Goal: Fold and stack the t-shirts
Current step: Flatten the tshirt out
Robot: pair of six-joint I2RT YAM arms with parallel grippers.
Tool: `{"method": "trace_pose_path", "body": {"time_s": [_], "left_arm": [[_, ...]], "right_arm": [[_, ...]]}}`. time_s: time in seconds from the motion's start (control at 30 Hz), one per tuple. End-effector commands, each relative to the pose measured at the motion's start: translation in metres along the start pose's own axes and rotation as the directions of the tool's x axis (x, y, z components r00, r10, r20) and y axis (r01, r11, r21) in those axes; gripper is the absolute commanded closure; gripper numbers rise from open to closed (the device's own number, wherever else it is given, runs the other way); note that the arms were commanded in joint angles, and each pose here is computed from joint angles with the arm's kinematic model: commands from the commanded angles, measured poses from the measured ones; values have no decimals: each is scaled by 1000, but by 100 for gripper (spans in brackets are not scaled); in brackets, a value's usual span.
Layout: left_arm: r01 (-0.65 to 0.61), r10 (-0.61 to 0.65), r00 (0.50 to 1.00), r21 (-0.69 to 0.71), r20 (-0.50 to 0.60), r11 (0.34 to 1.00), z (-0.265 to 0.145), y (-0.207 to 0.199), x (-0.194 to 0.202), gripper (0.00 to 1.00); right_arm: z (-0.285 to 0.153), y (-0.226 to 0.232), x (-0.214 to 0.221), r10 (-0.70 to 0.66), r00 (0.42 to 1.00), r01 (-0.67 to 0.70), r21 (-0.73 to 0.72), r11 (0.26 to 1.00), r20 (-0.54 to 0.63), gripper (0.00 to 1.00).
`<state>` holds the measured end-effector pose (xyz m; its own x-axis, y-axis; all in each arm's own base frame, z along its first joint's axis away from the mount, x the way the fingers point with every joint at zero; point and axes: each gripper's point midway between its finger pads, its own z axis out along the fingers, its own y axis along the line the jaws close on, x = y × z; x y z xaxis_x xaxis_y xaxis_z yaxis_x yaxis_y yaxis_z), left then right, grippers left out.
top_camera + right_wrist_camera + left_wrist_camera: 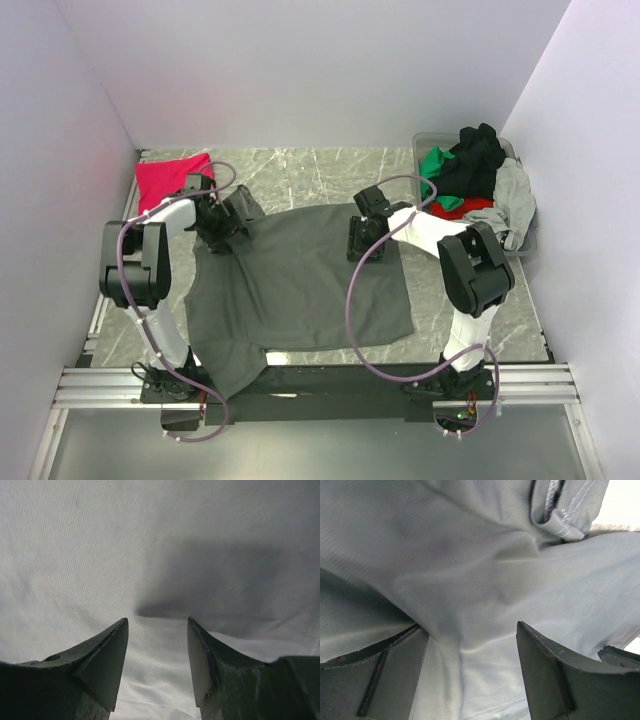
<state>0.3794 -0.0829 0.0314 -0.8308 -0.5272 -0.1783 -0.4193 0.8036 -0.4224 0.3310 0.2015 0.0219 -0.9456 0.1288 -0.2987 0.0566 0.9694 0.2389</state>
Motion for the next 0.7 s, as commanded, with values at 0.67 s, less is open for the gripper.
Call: {"method": "trace_pose_path", "body": {"time_s": [0.67], "left_arm": [[-100,99,994,-19,-43,995,68,-60,-64,24]], "right_arm": [[5,-59,-78,193,981,-195,124,973,25,44]]}}
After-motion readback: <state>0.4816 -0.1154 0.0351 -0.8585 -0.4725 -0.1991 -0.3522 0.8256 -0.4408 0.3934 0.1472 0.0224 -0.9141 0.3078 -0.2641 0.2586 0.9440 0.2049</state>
